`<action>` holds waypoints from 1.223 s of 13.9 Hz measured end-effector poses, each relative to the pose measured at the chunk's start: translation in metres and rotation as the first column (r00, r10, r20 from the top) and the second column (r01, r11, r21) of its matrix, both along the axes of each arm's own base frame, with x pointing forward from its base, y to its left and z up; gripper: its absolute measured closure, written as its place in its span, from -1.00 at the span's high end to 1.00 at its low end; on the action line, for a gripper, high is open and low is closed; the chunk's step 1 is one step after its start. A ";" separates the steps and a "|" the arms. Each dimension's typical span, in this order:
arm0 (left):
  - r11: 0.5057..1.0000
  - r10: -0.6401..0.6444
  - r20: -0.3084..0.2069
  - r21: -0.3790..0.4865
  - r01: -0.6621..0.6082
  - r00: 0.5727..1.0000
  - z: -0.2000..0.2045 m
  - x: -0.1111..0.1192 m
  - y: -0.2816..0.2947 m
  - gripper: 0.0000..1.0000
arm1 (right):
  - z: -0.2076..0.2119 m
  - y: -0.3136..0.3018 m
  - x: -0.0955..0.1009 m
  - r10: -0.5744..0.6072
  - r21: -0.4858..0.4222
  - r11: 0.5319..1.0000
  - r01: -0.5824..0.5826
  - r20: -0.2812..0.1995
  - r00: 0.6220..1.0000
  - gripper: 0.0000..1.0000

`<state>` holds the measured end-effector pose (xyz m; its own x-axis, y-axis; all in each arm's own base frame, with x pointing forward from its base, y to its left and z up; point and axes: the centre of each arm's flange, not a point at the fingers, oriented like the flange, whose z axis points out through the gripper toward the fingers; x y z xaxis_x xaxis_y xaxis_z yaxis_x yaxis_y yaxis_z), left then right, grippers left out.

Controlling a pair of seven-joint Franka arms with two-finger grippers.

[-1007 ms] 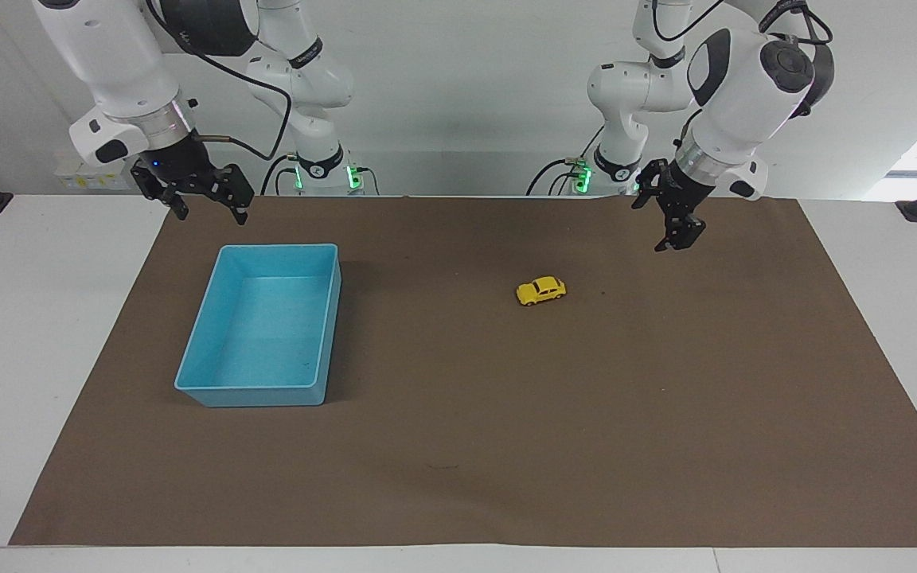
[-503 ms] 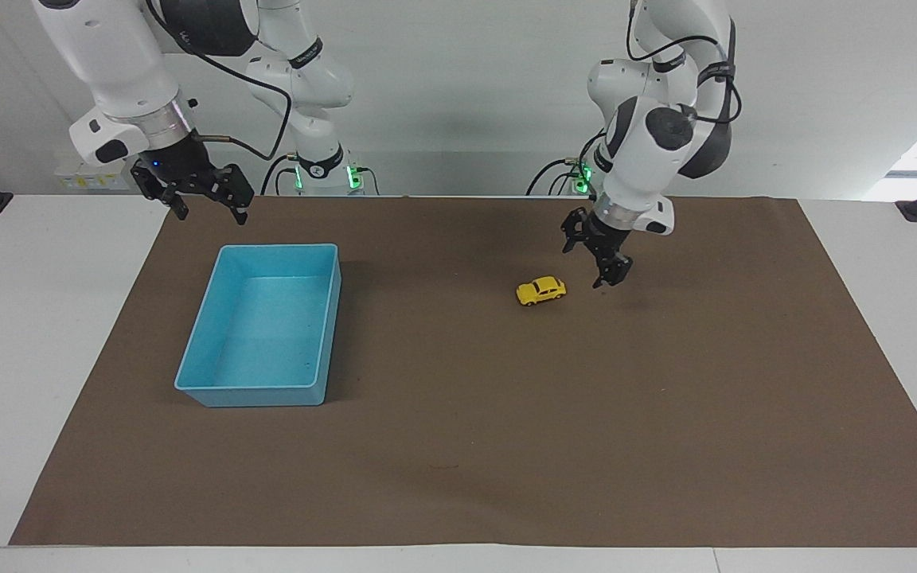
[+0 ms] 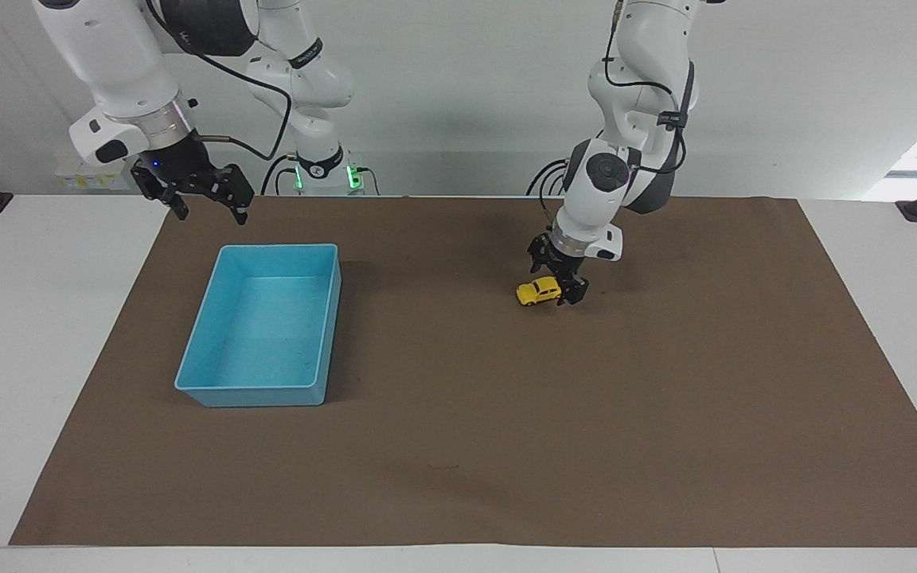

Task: Wind up and store yellow beetle car
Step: 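Reach the left gripper down to the yellow toy car, then press the car with the left gripper and pull it back toward the robot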

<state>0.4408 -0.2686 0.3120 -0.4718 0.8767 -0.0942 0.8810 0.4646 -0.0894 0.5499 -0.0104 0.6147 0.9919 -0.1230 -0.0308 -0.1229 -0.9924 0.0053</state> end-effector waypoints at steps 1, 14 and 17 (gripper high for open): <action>1.000 -0.004 0.001 0.000 0.004 1.000 -0.001 -0.002 -0.002 1.00 | 0.000 0.000 0.000 0.000 0.000 1.000 0.000 0.000 1.000 1.00; 0.979 -0.199 0.123 -0.028 0.204 0.972 0.010 0.008 -0.017 -0.09 | 0.000 0.000 0.000 0.000 0.000 1.000 0.000 0.000 1.000 1.00; 0.979 -0.195 0.139 -0.036 0.202 0.971 0.014 0.020 -0.024 -0.09 | 0.000 0.000 0.000 0.000 0.000 1.000 0.000 0.000 1.000 1.00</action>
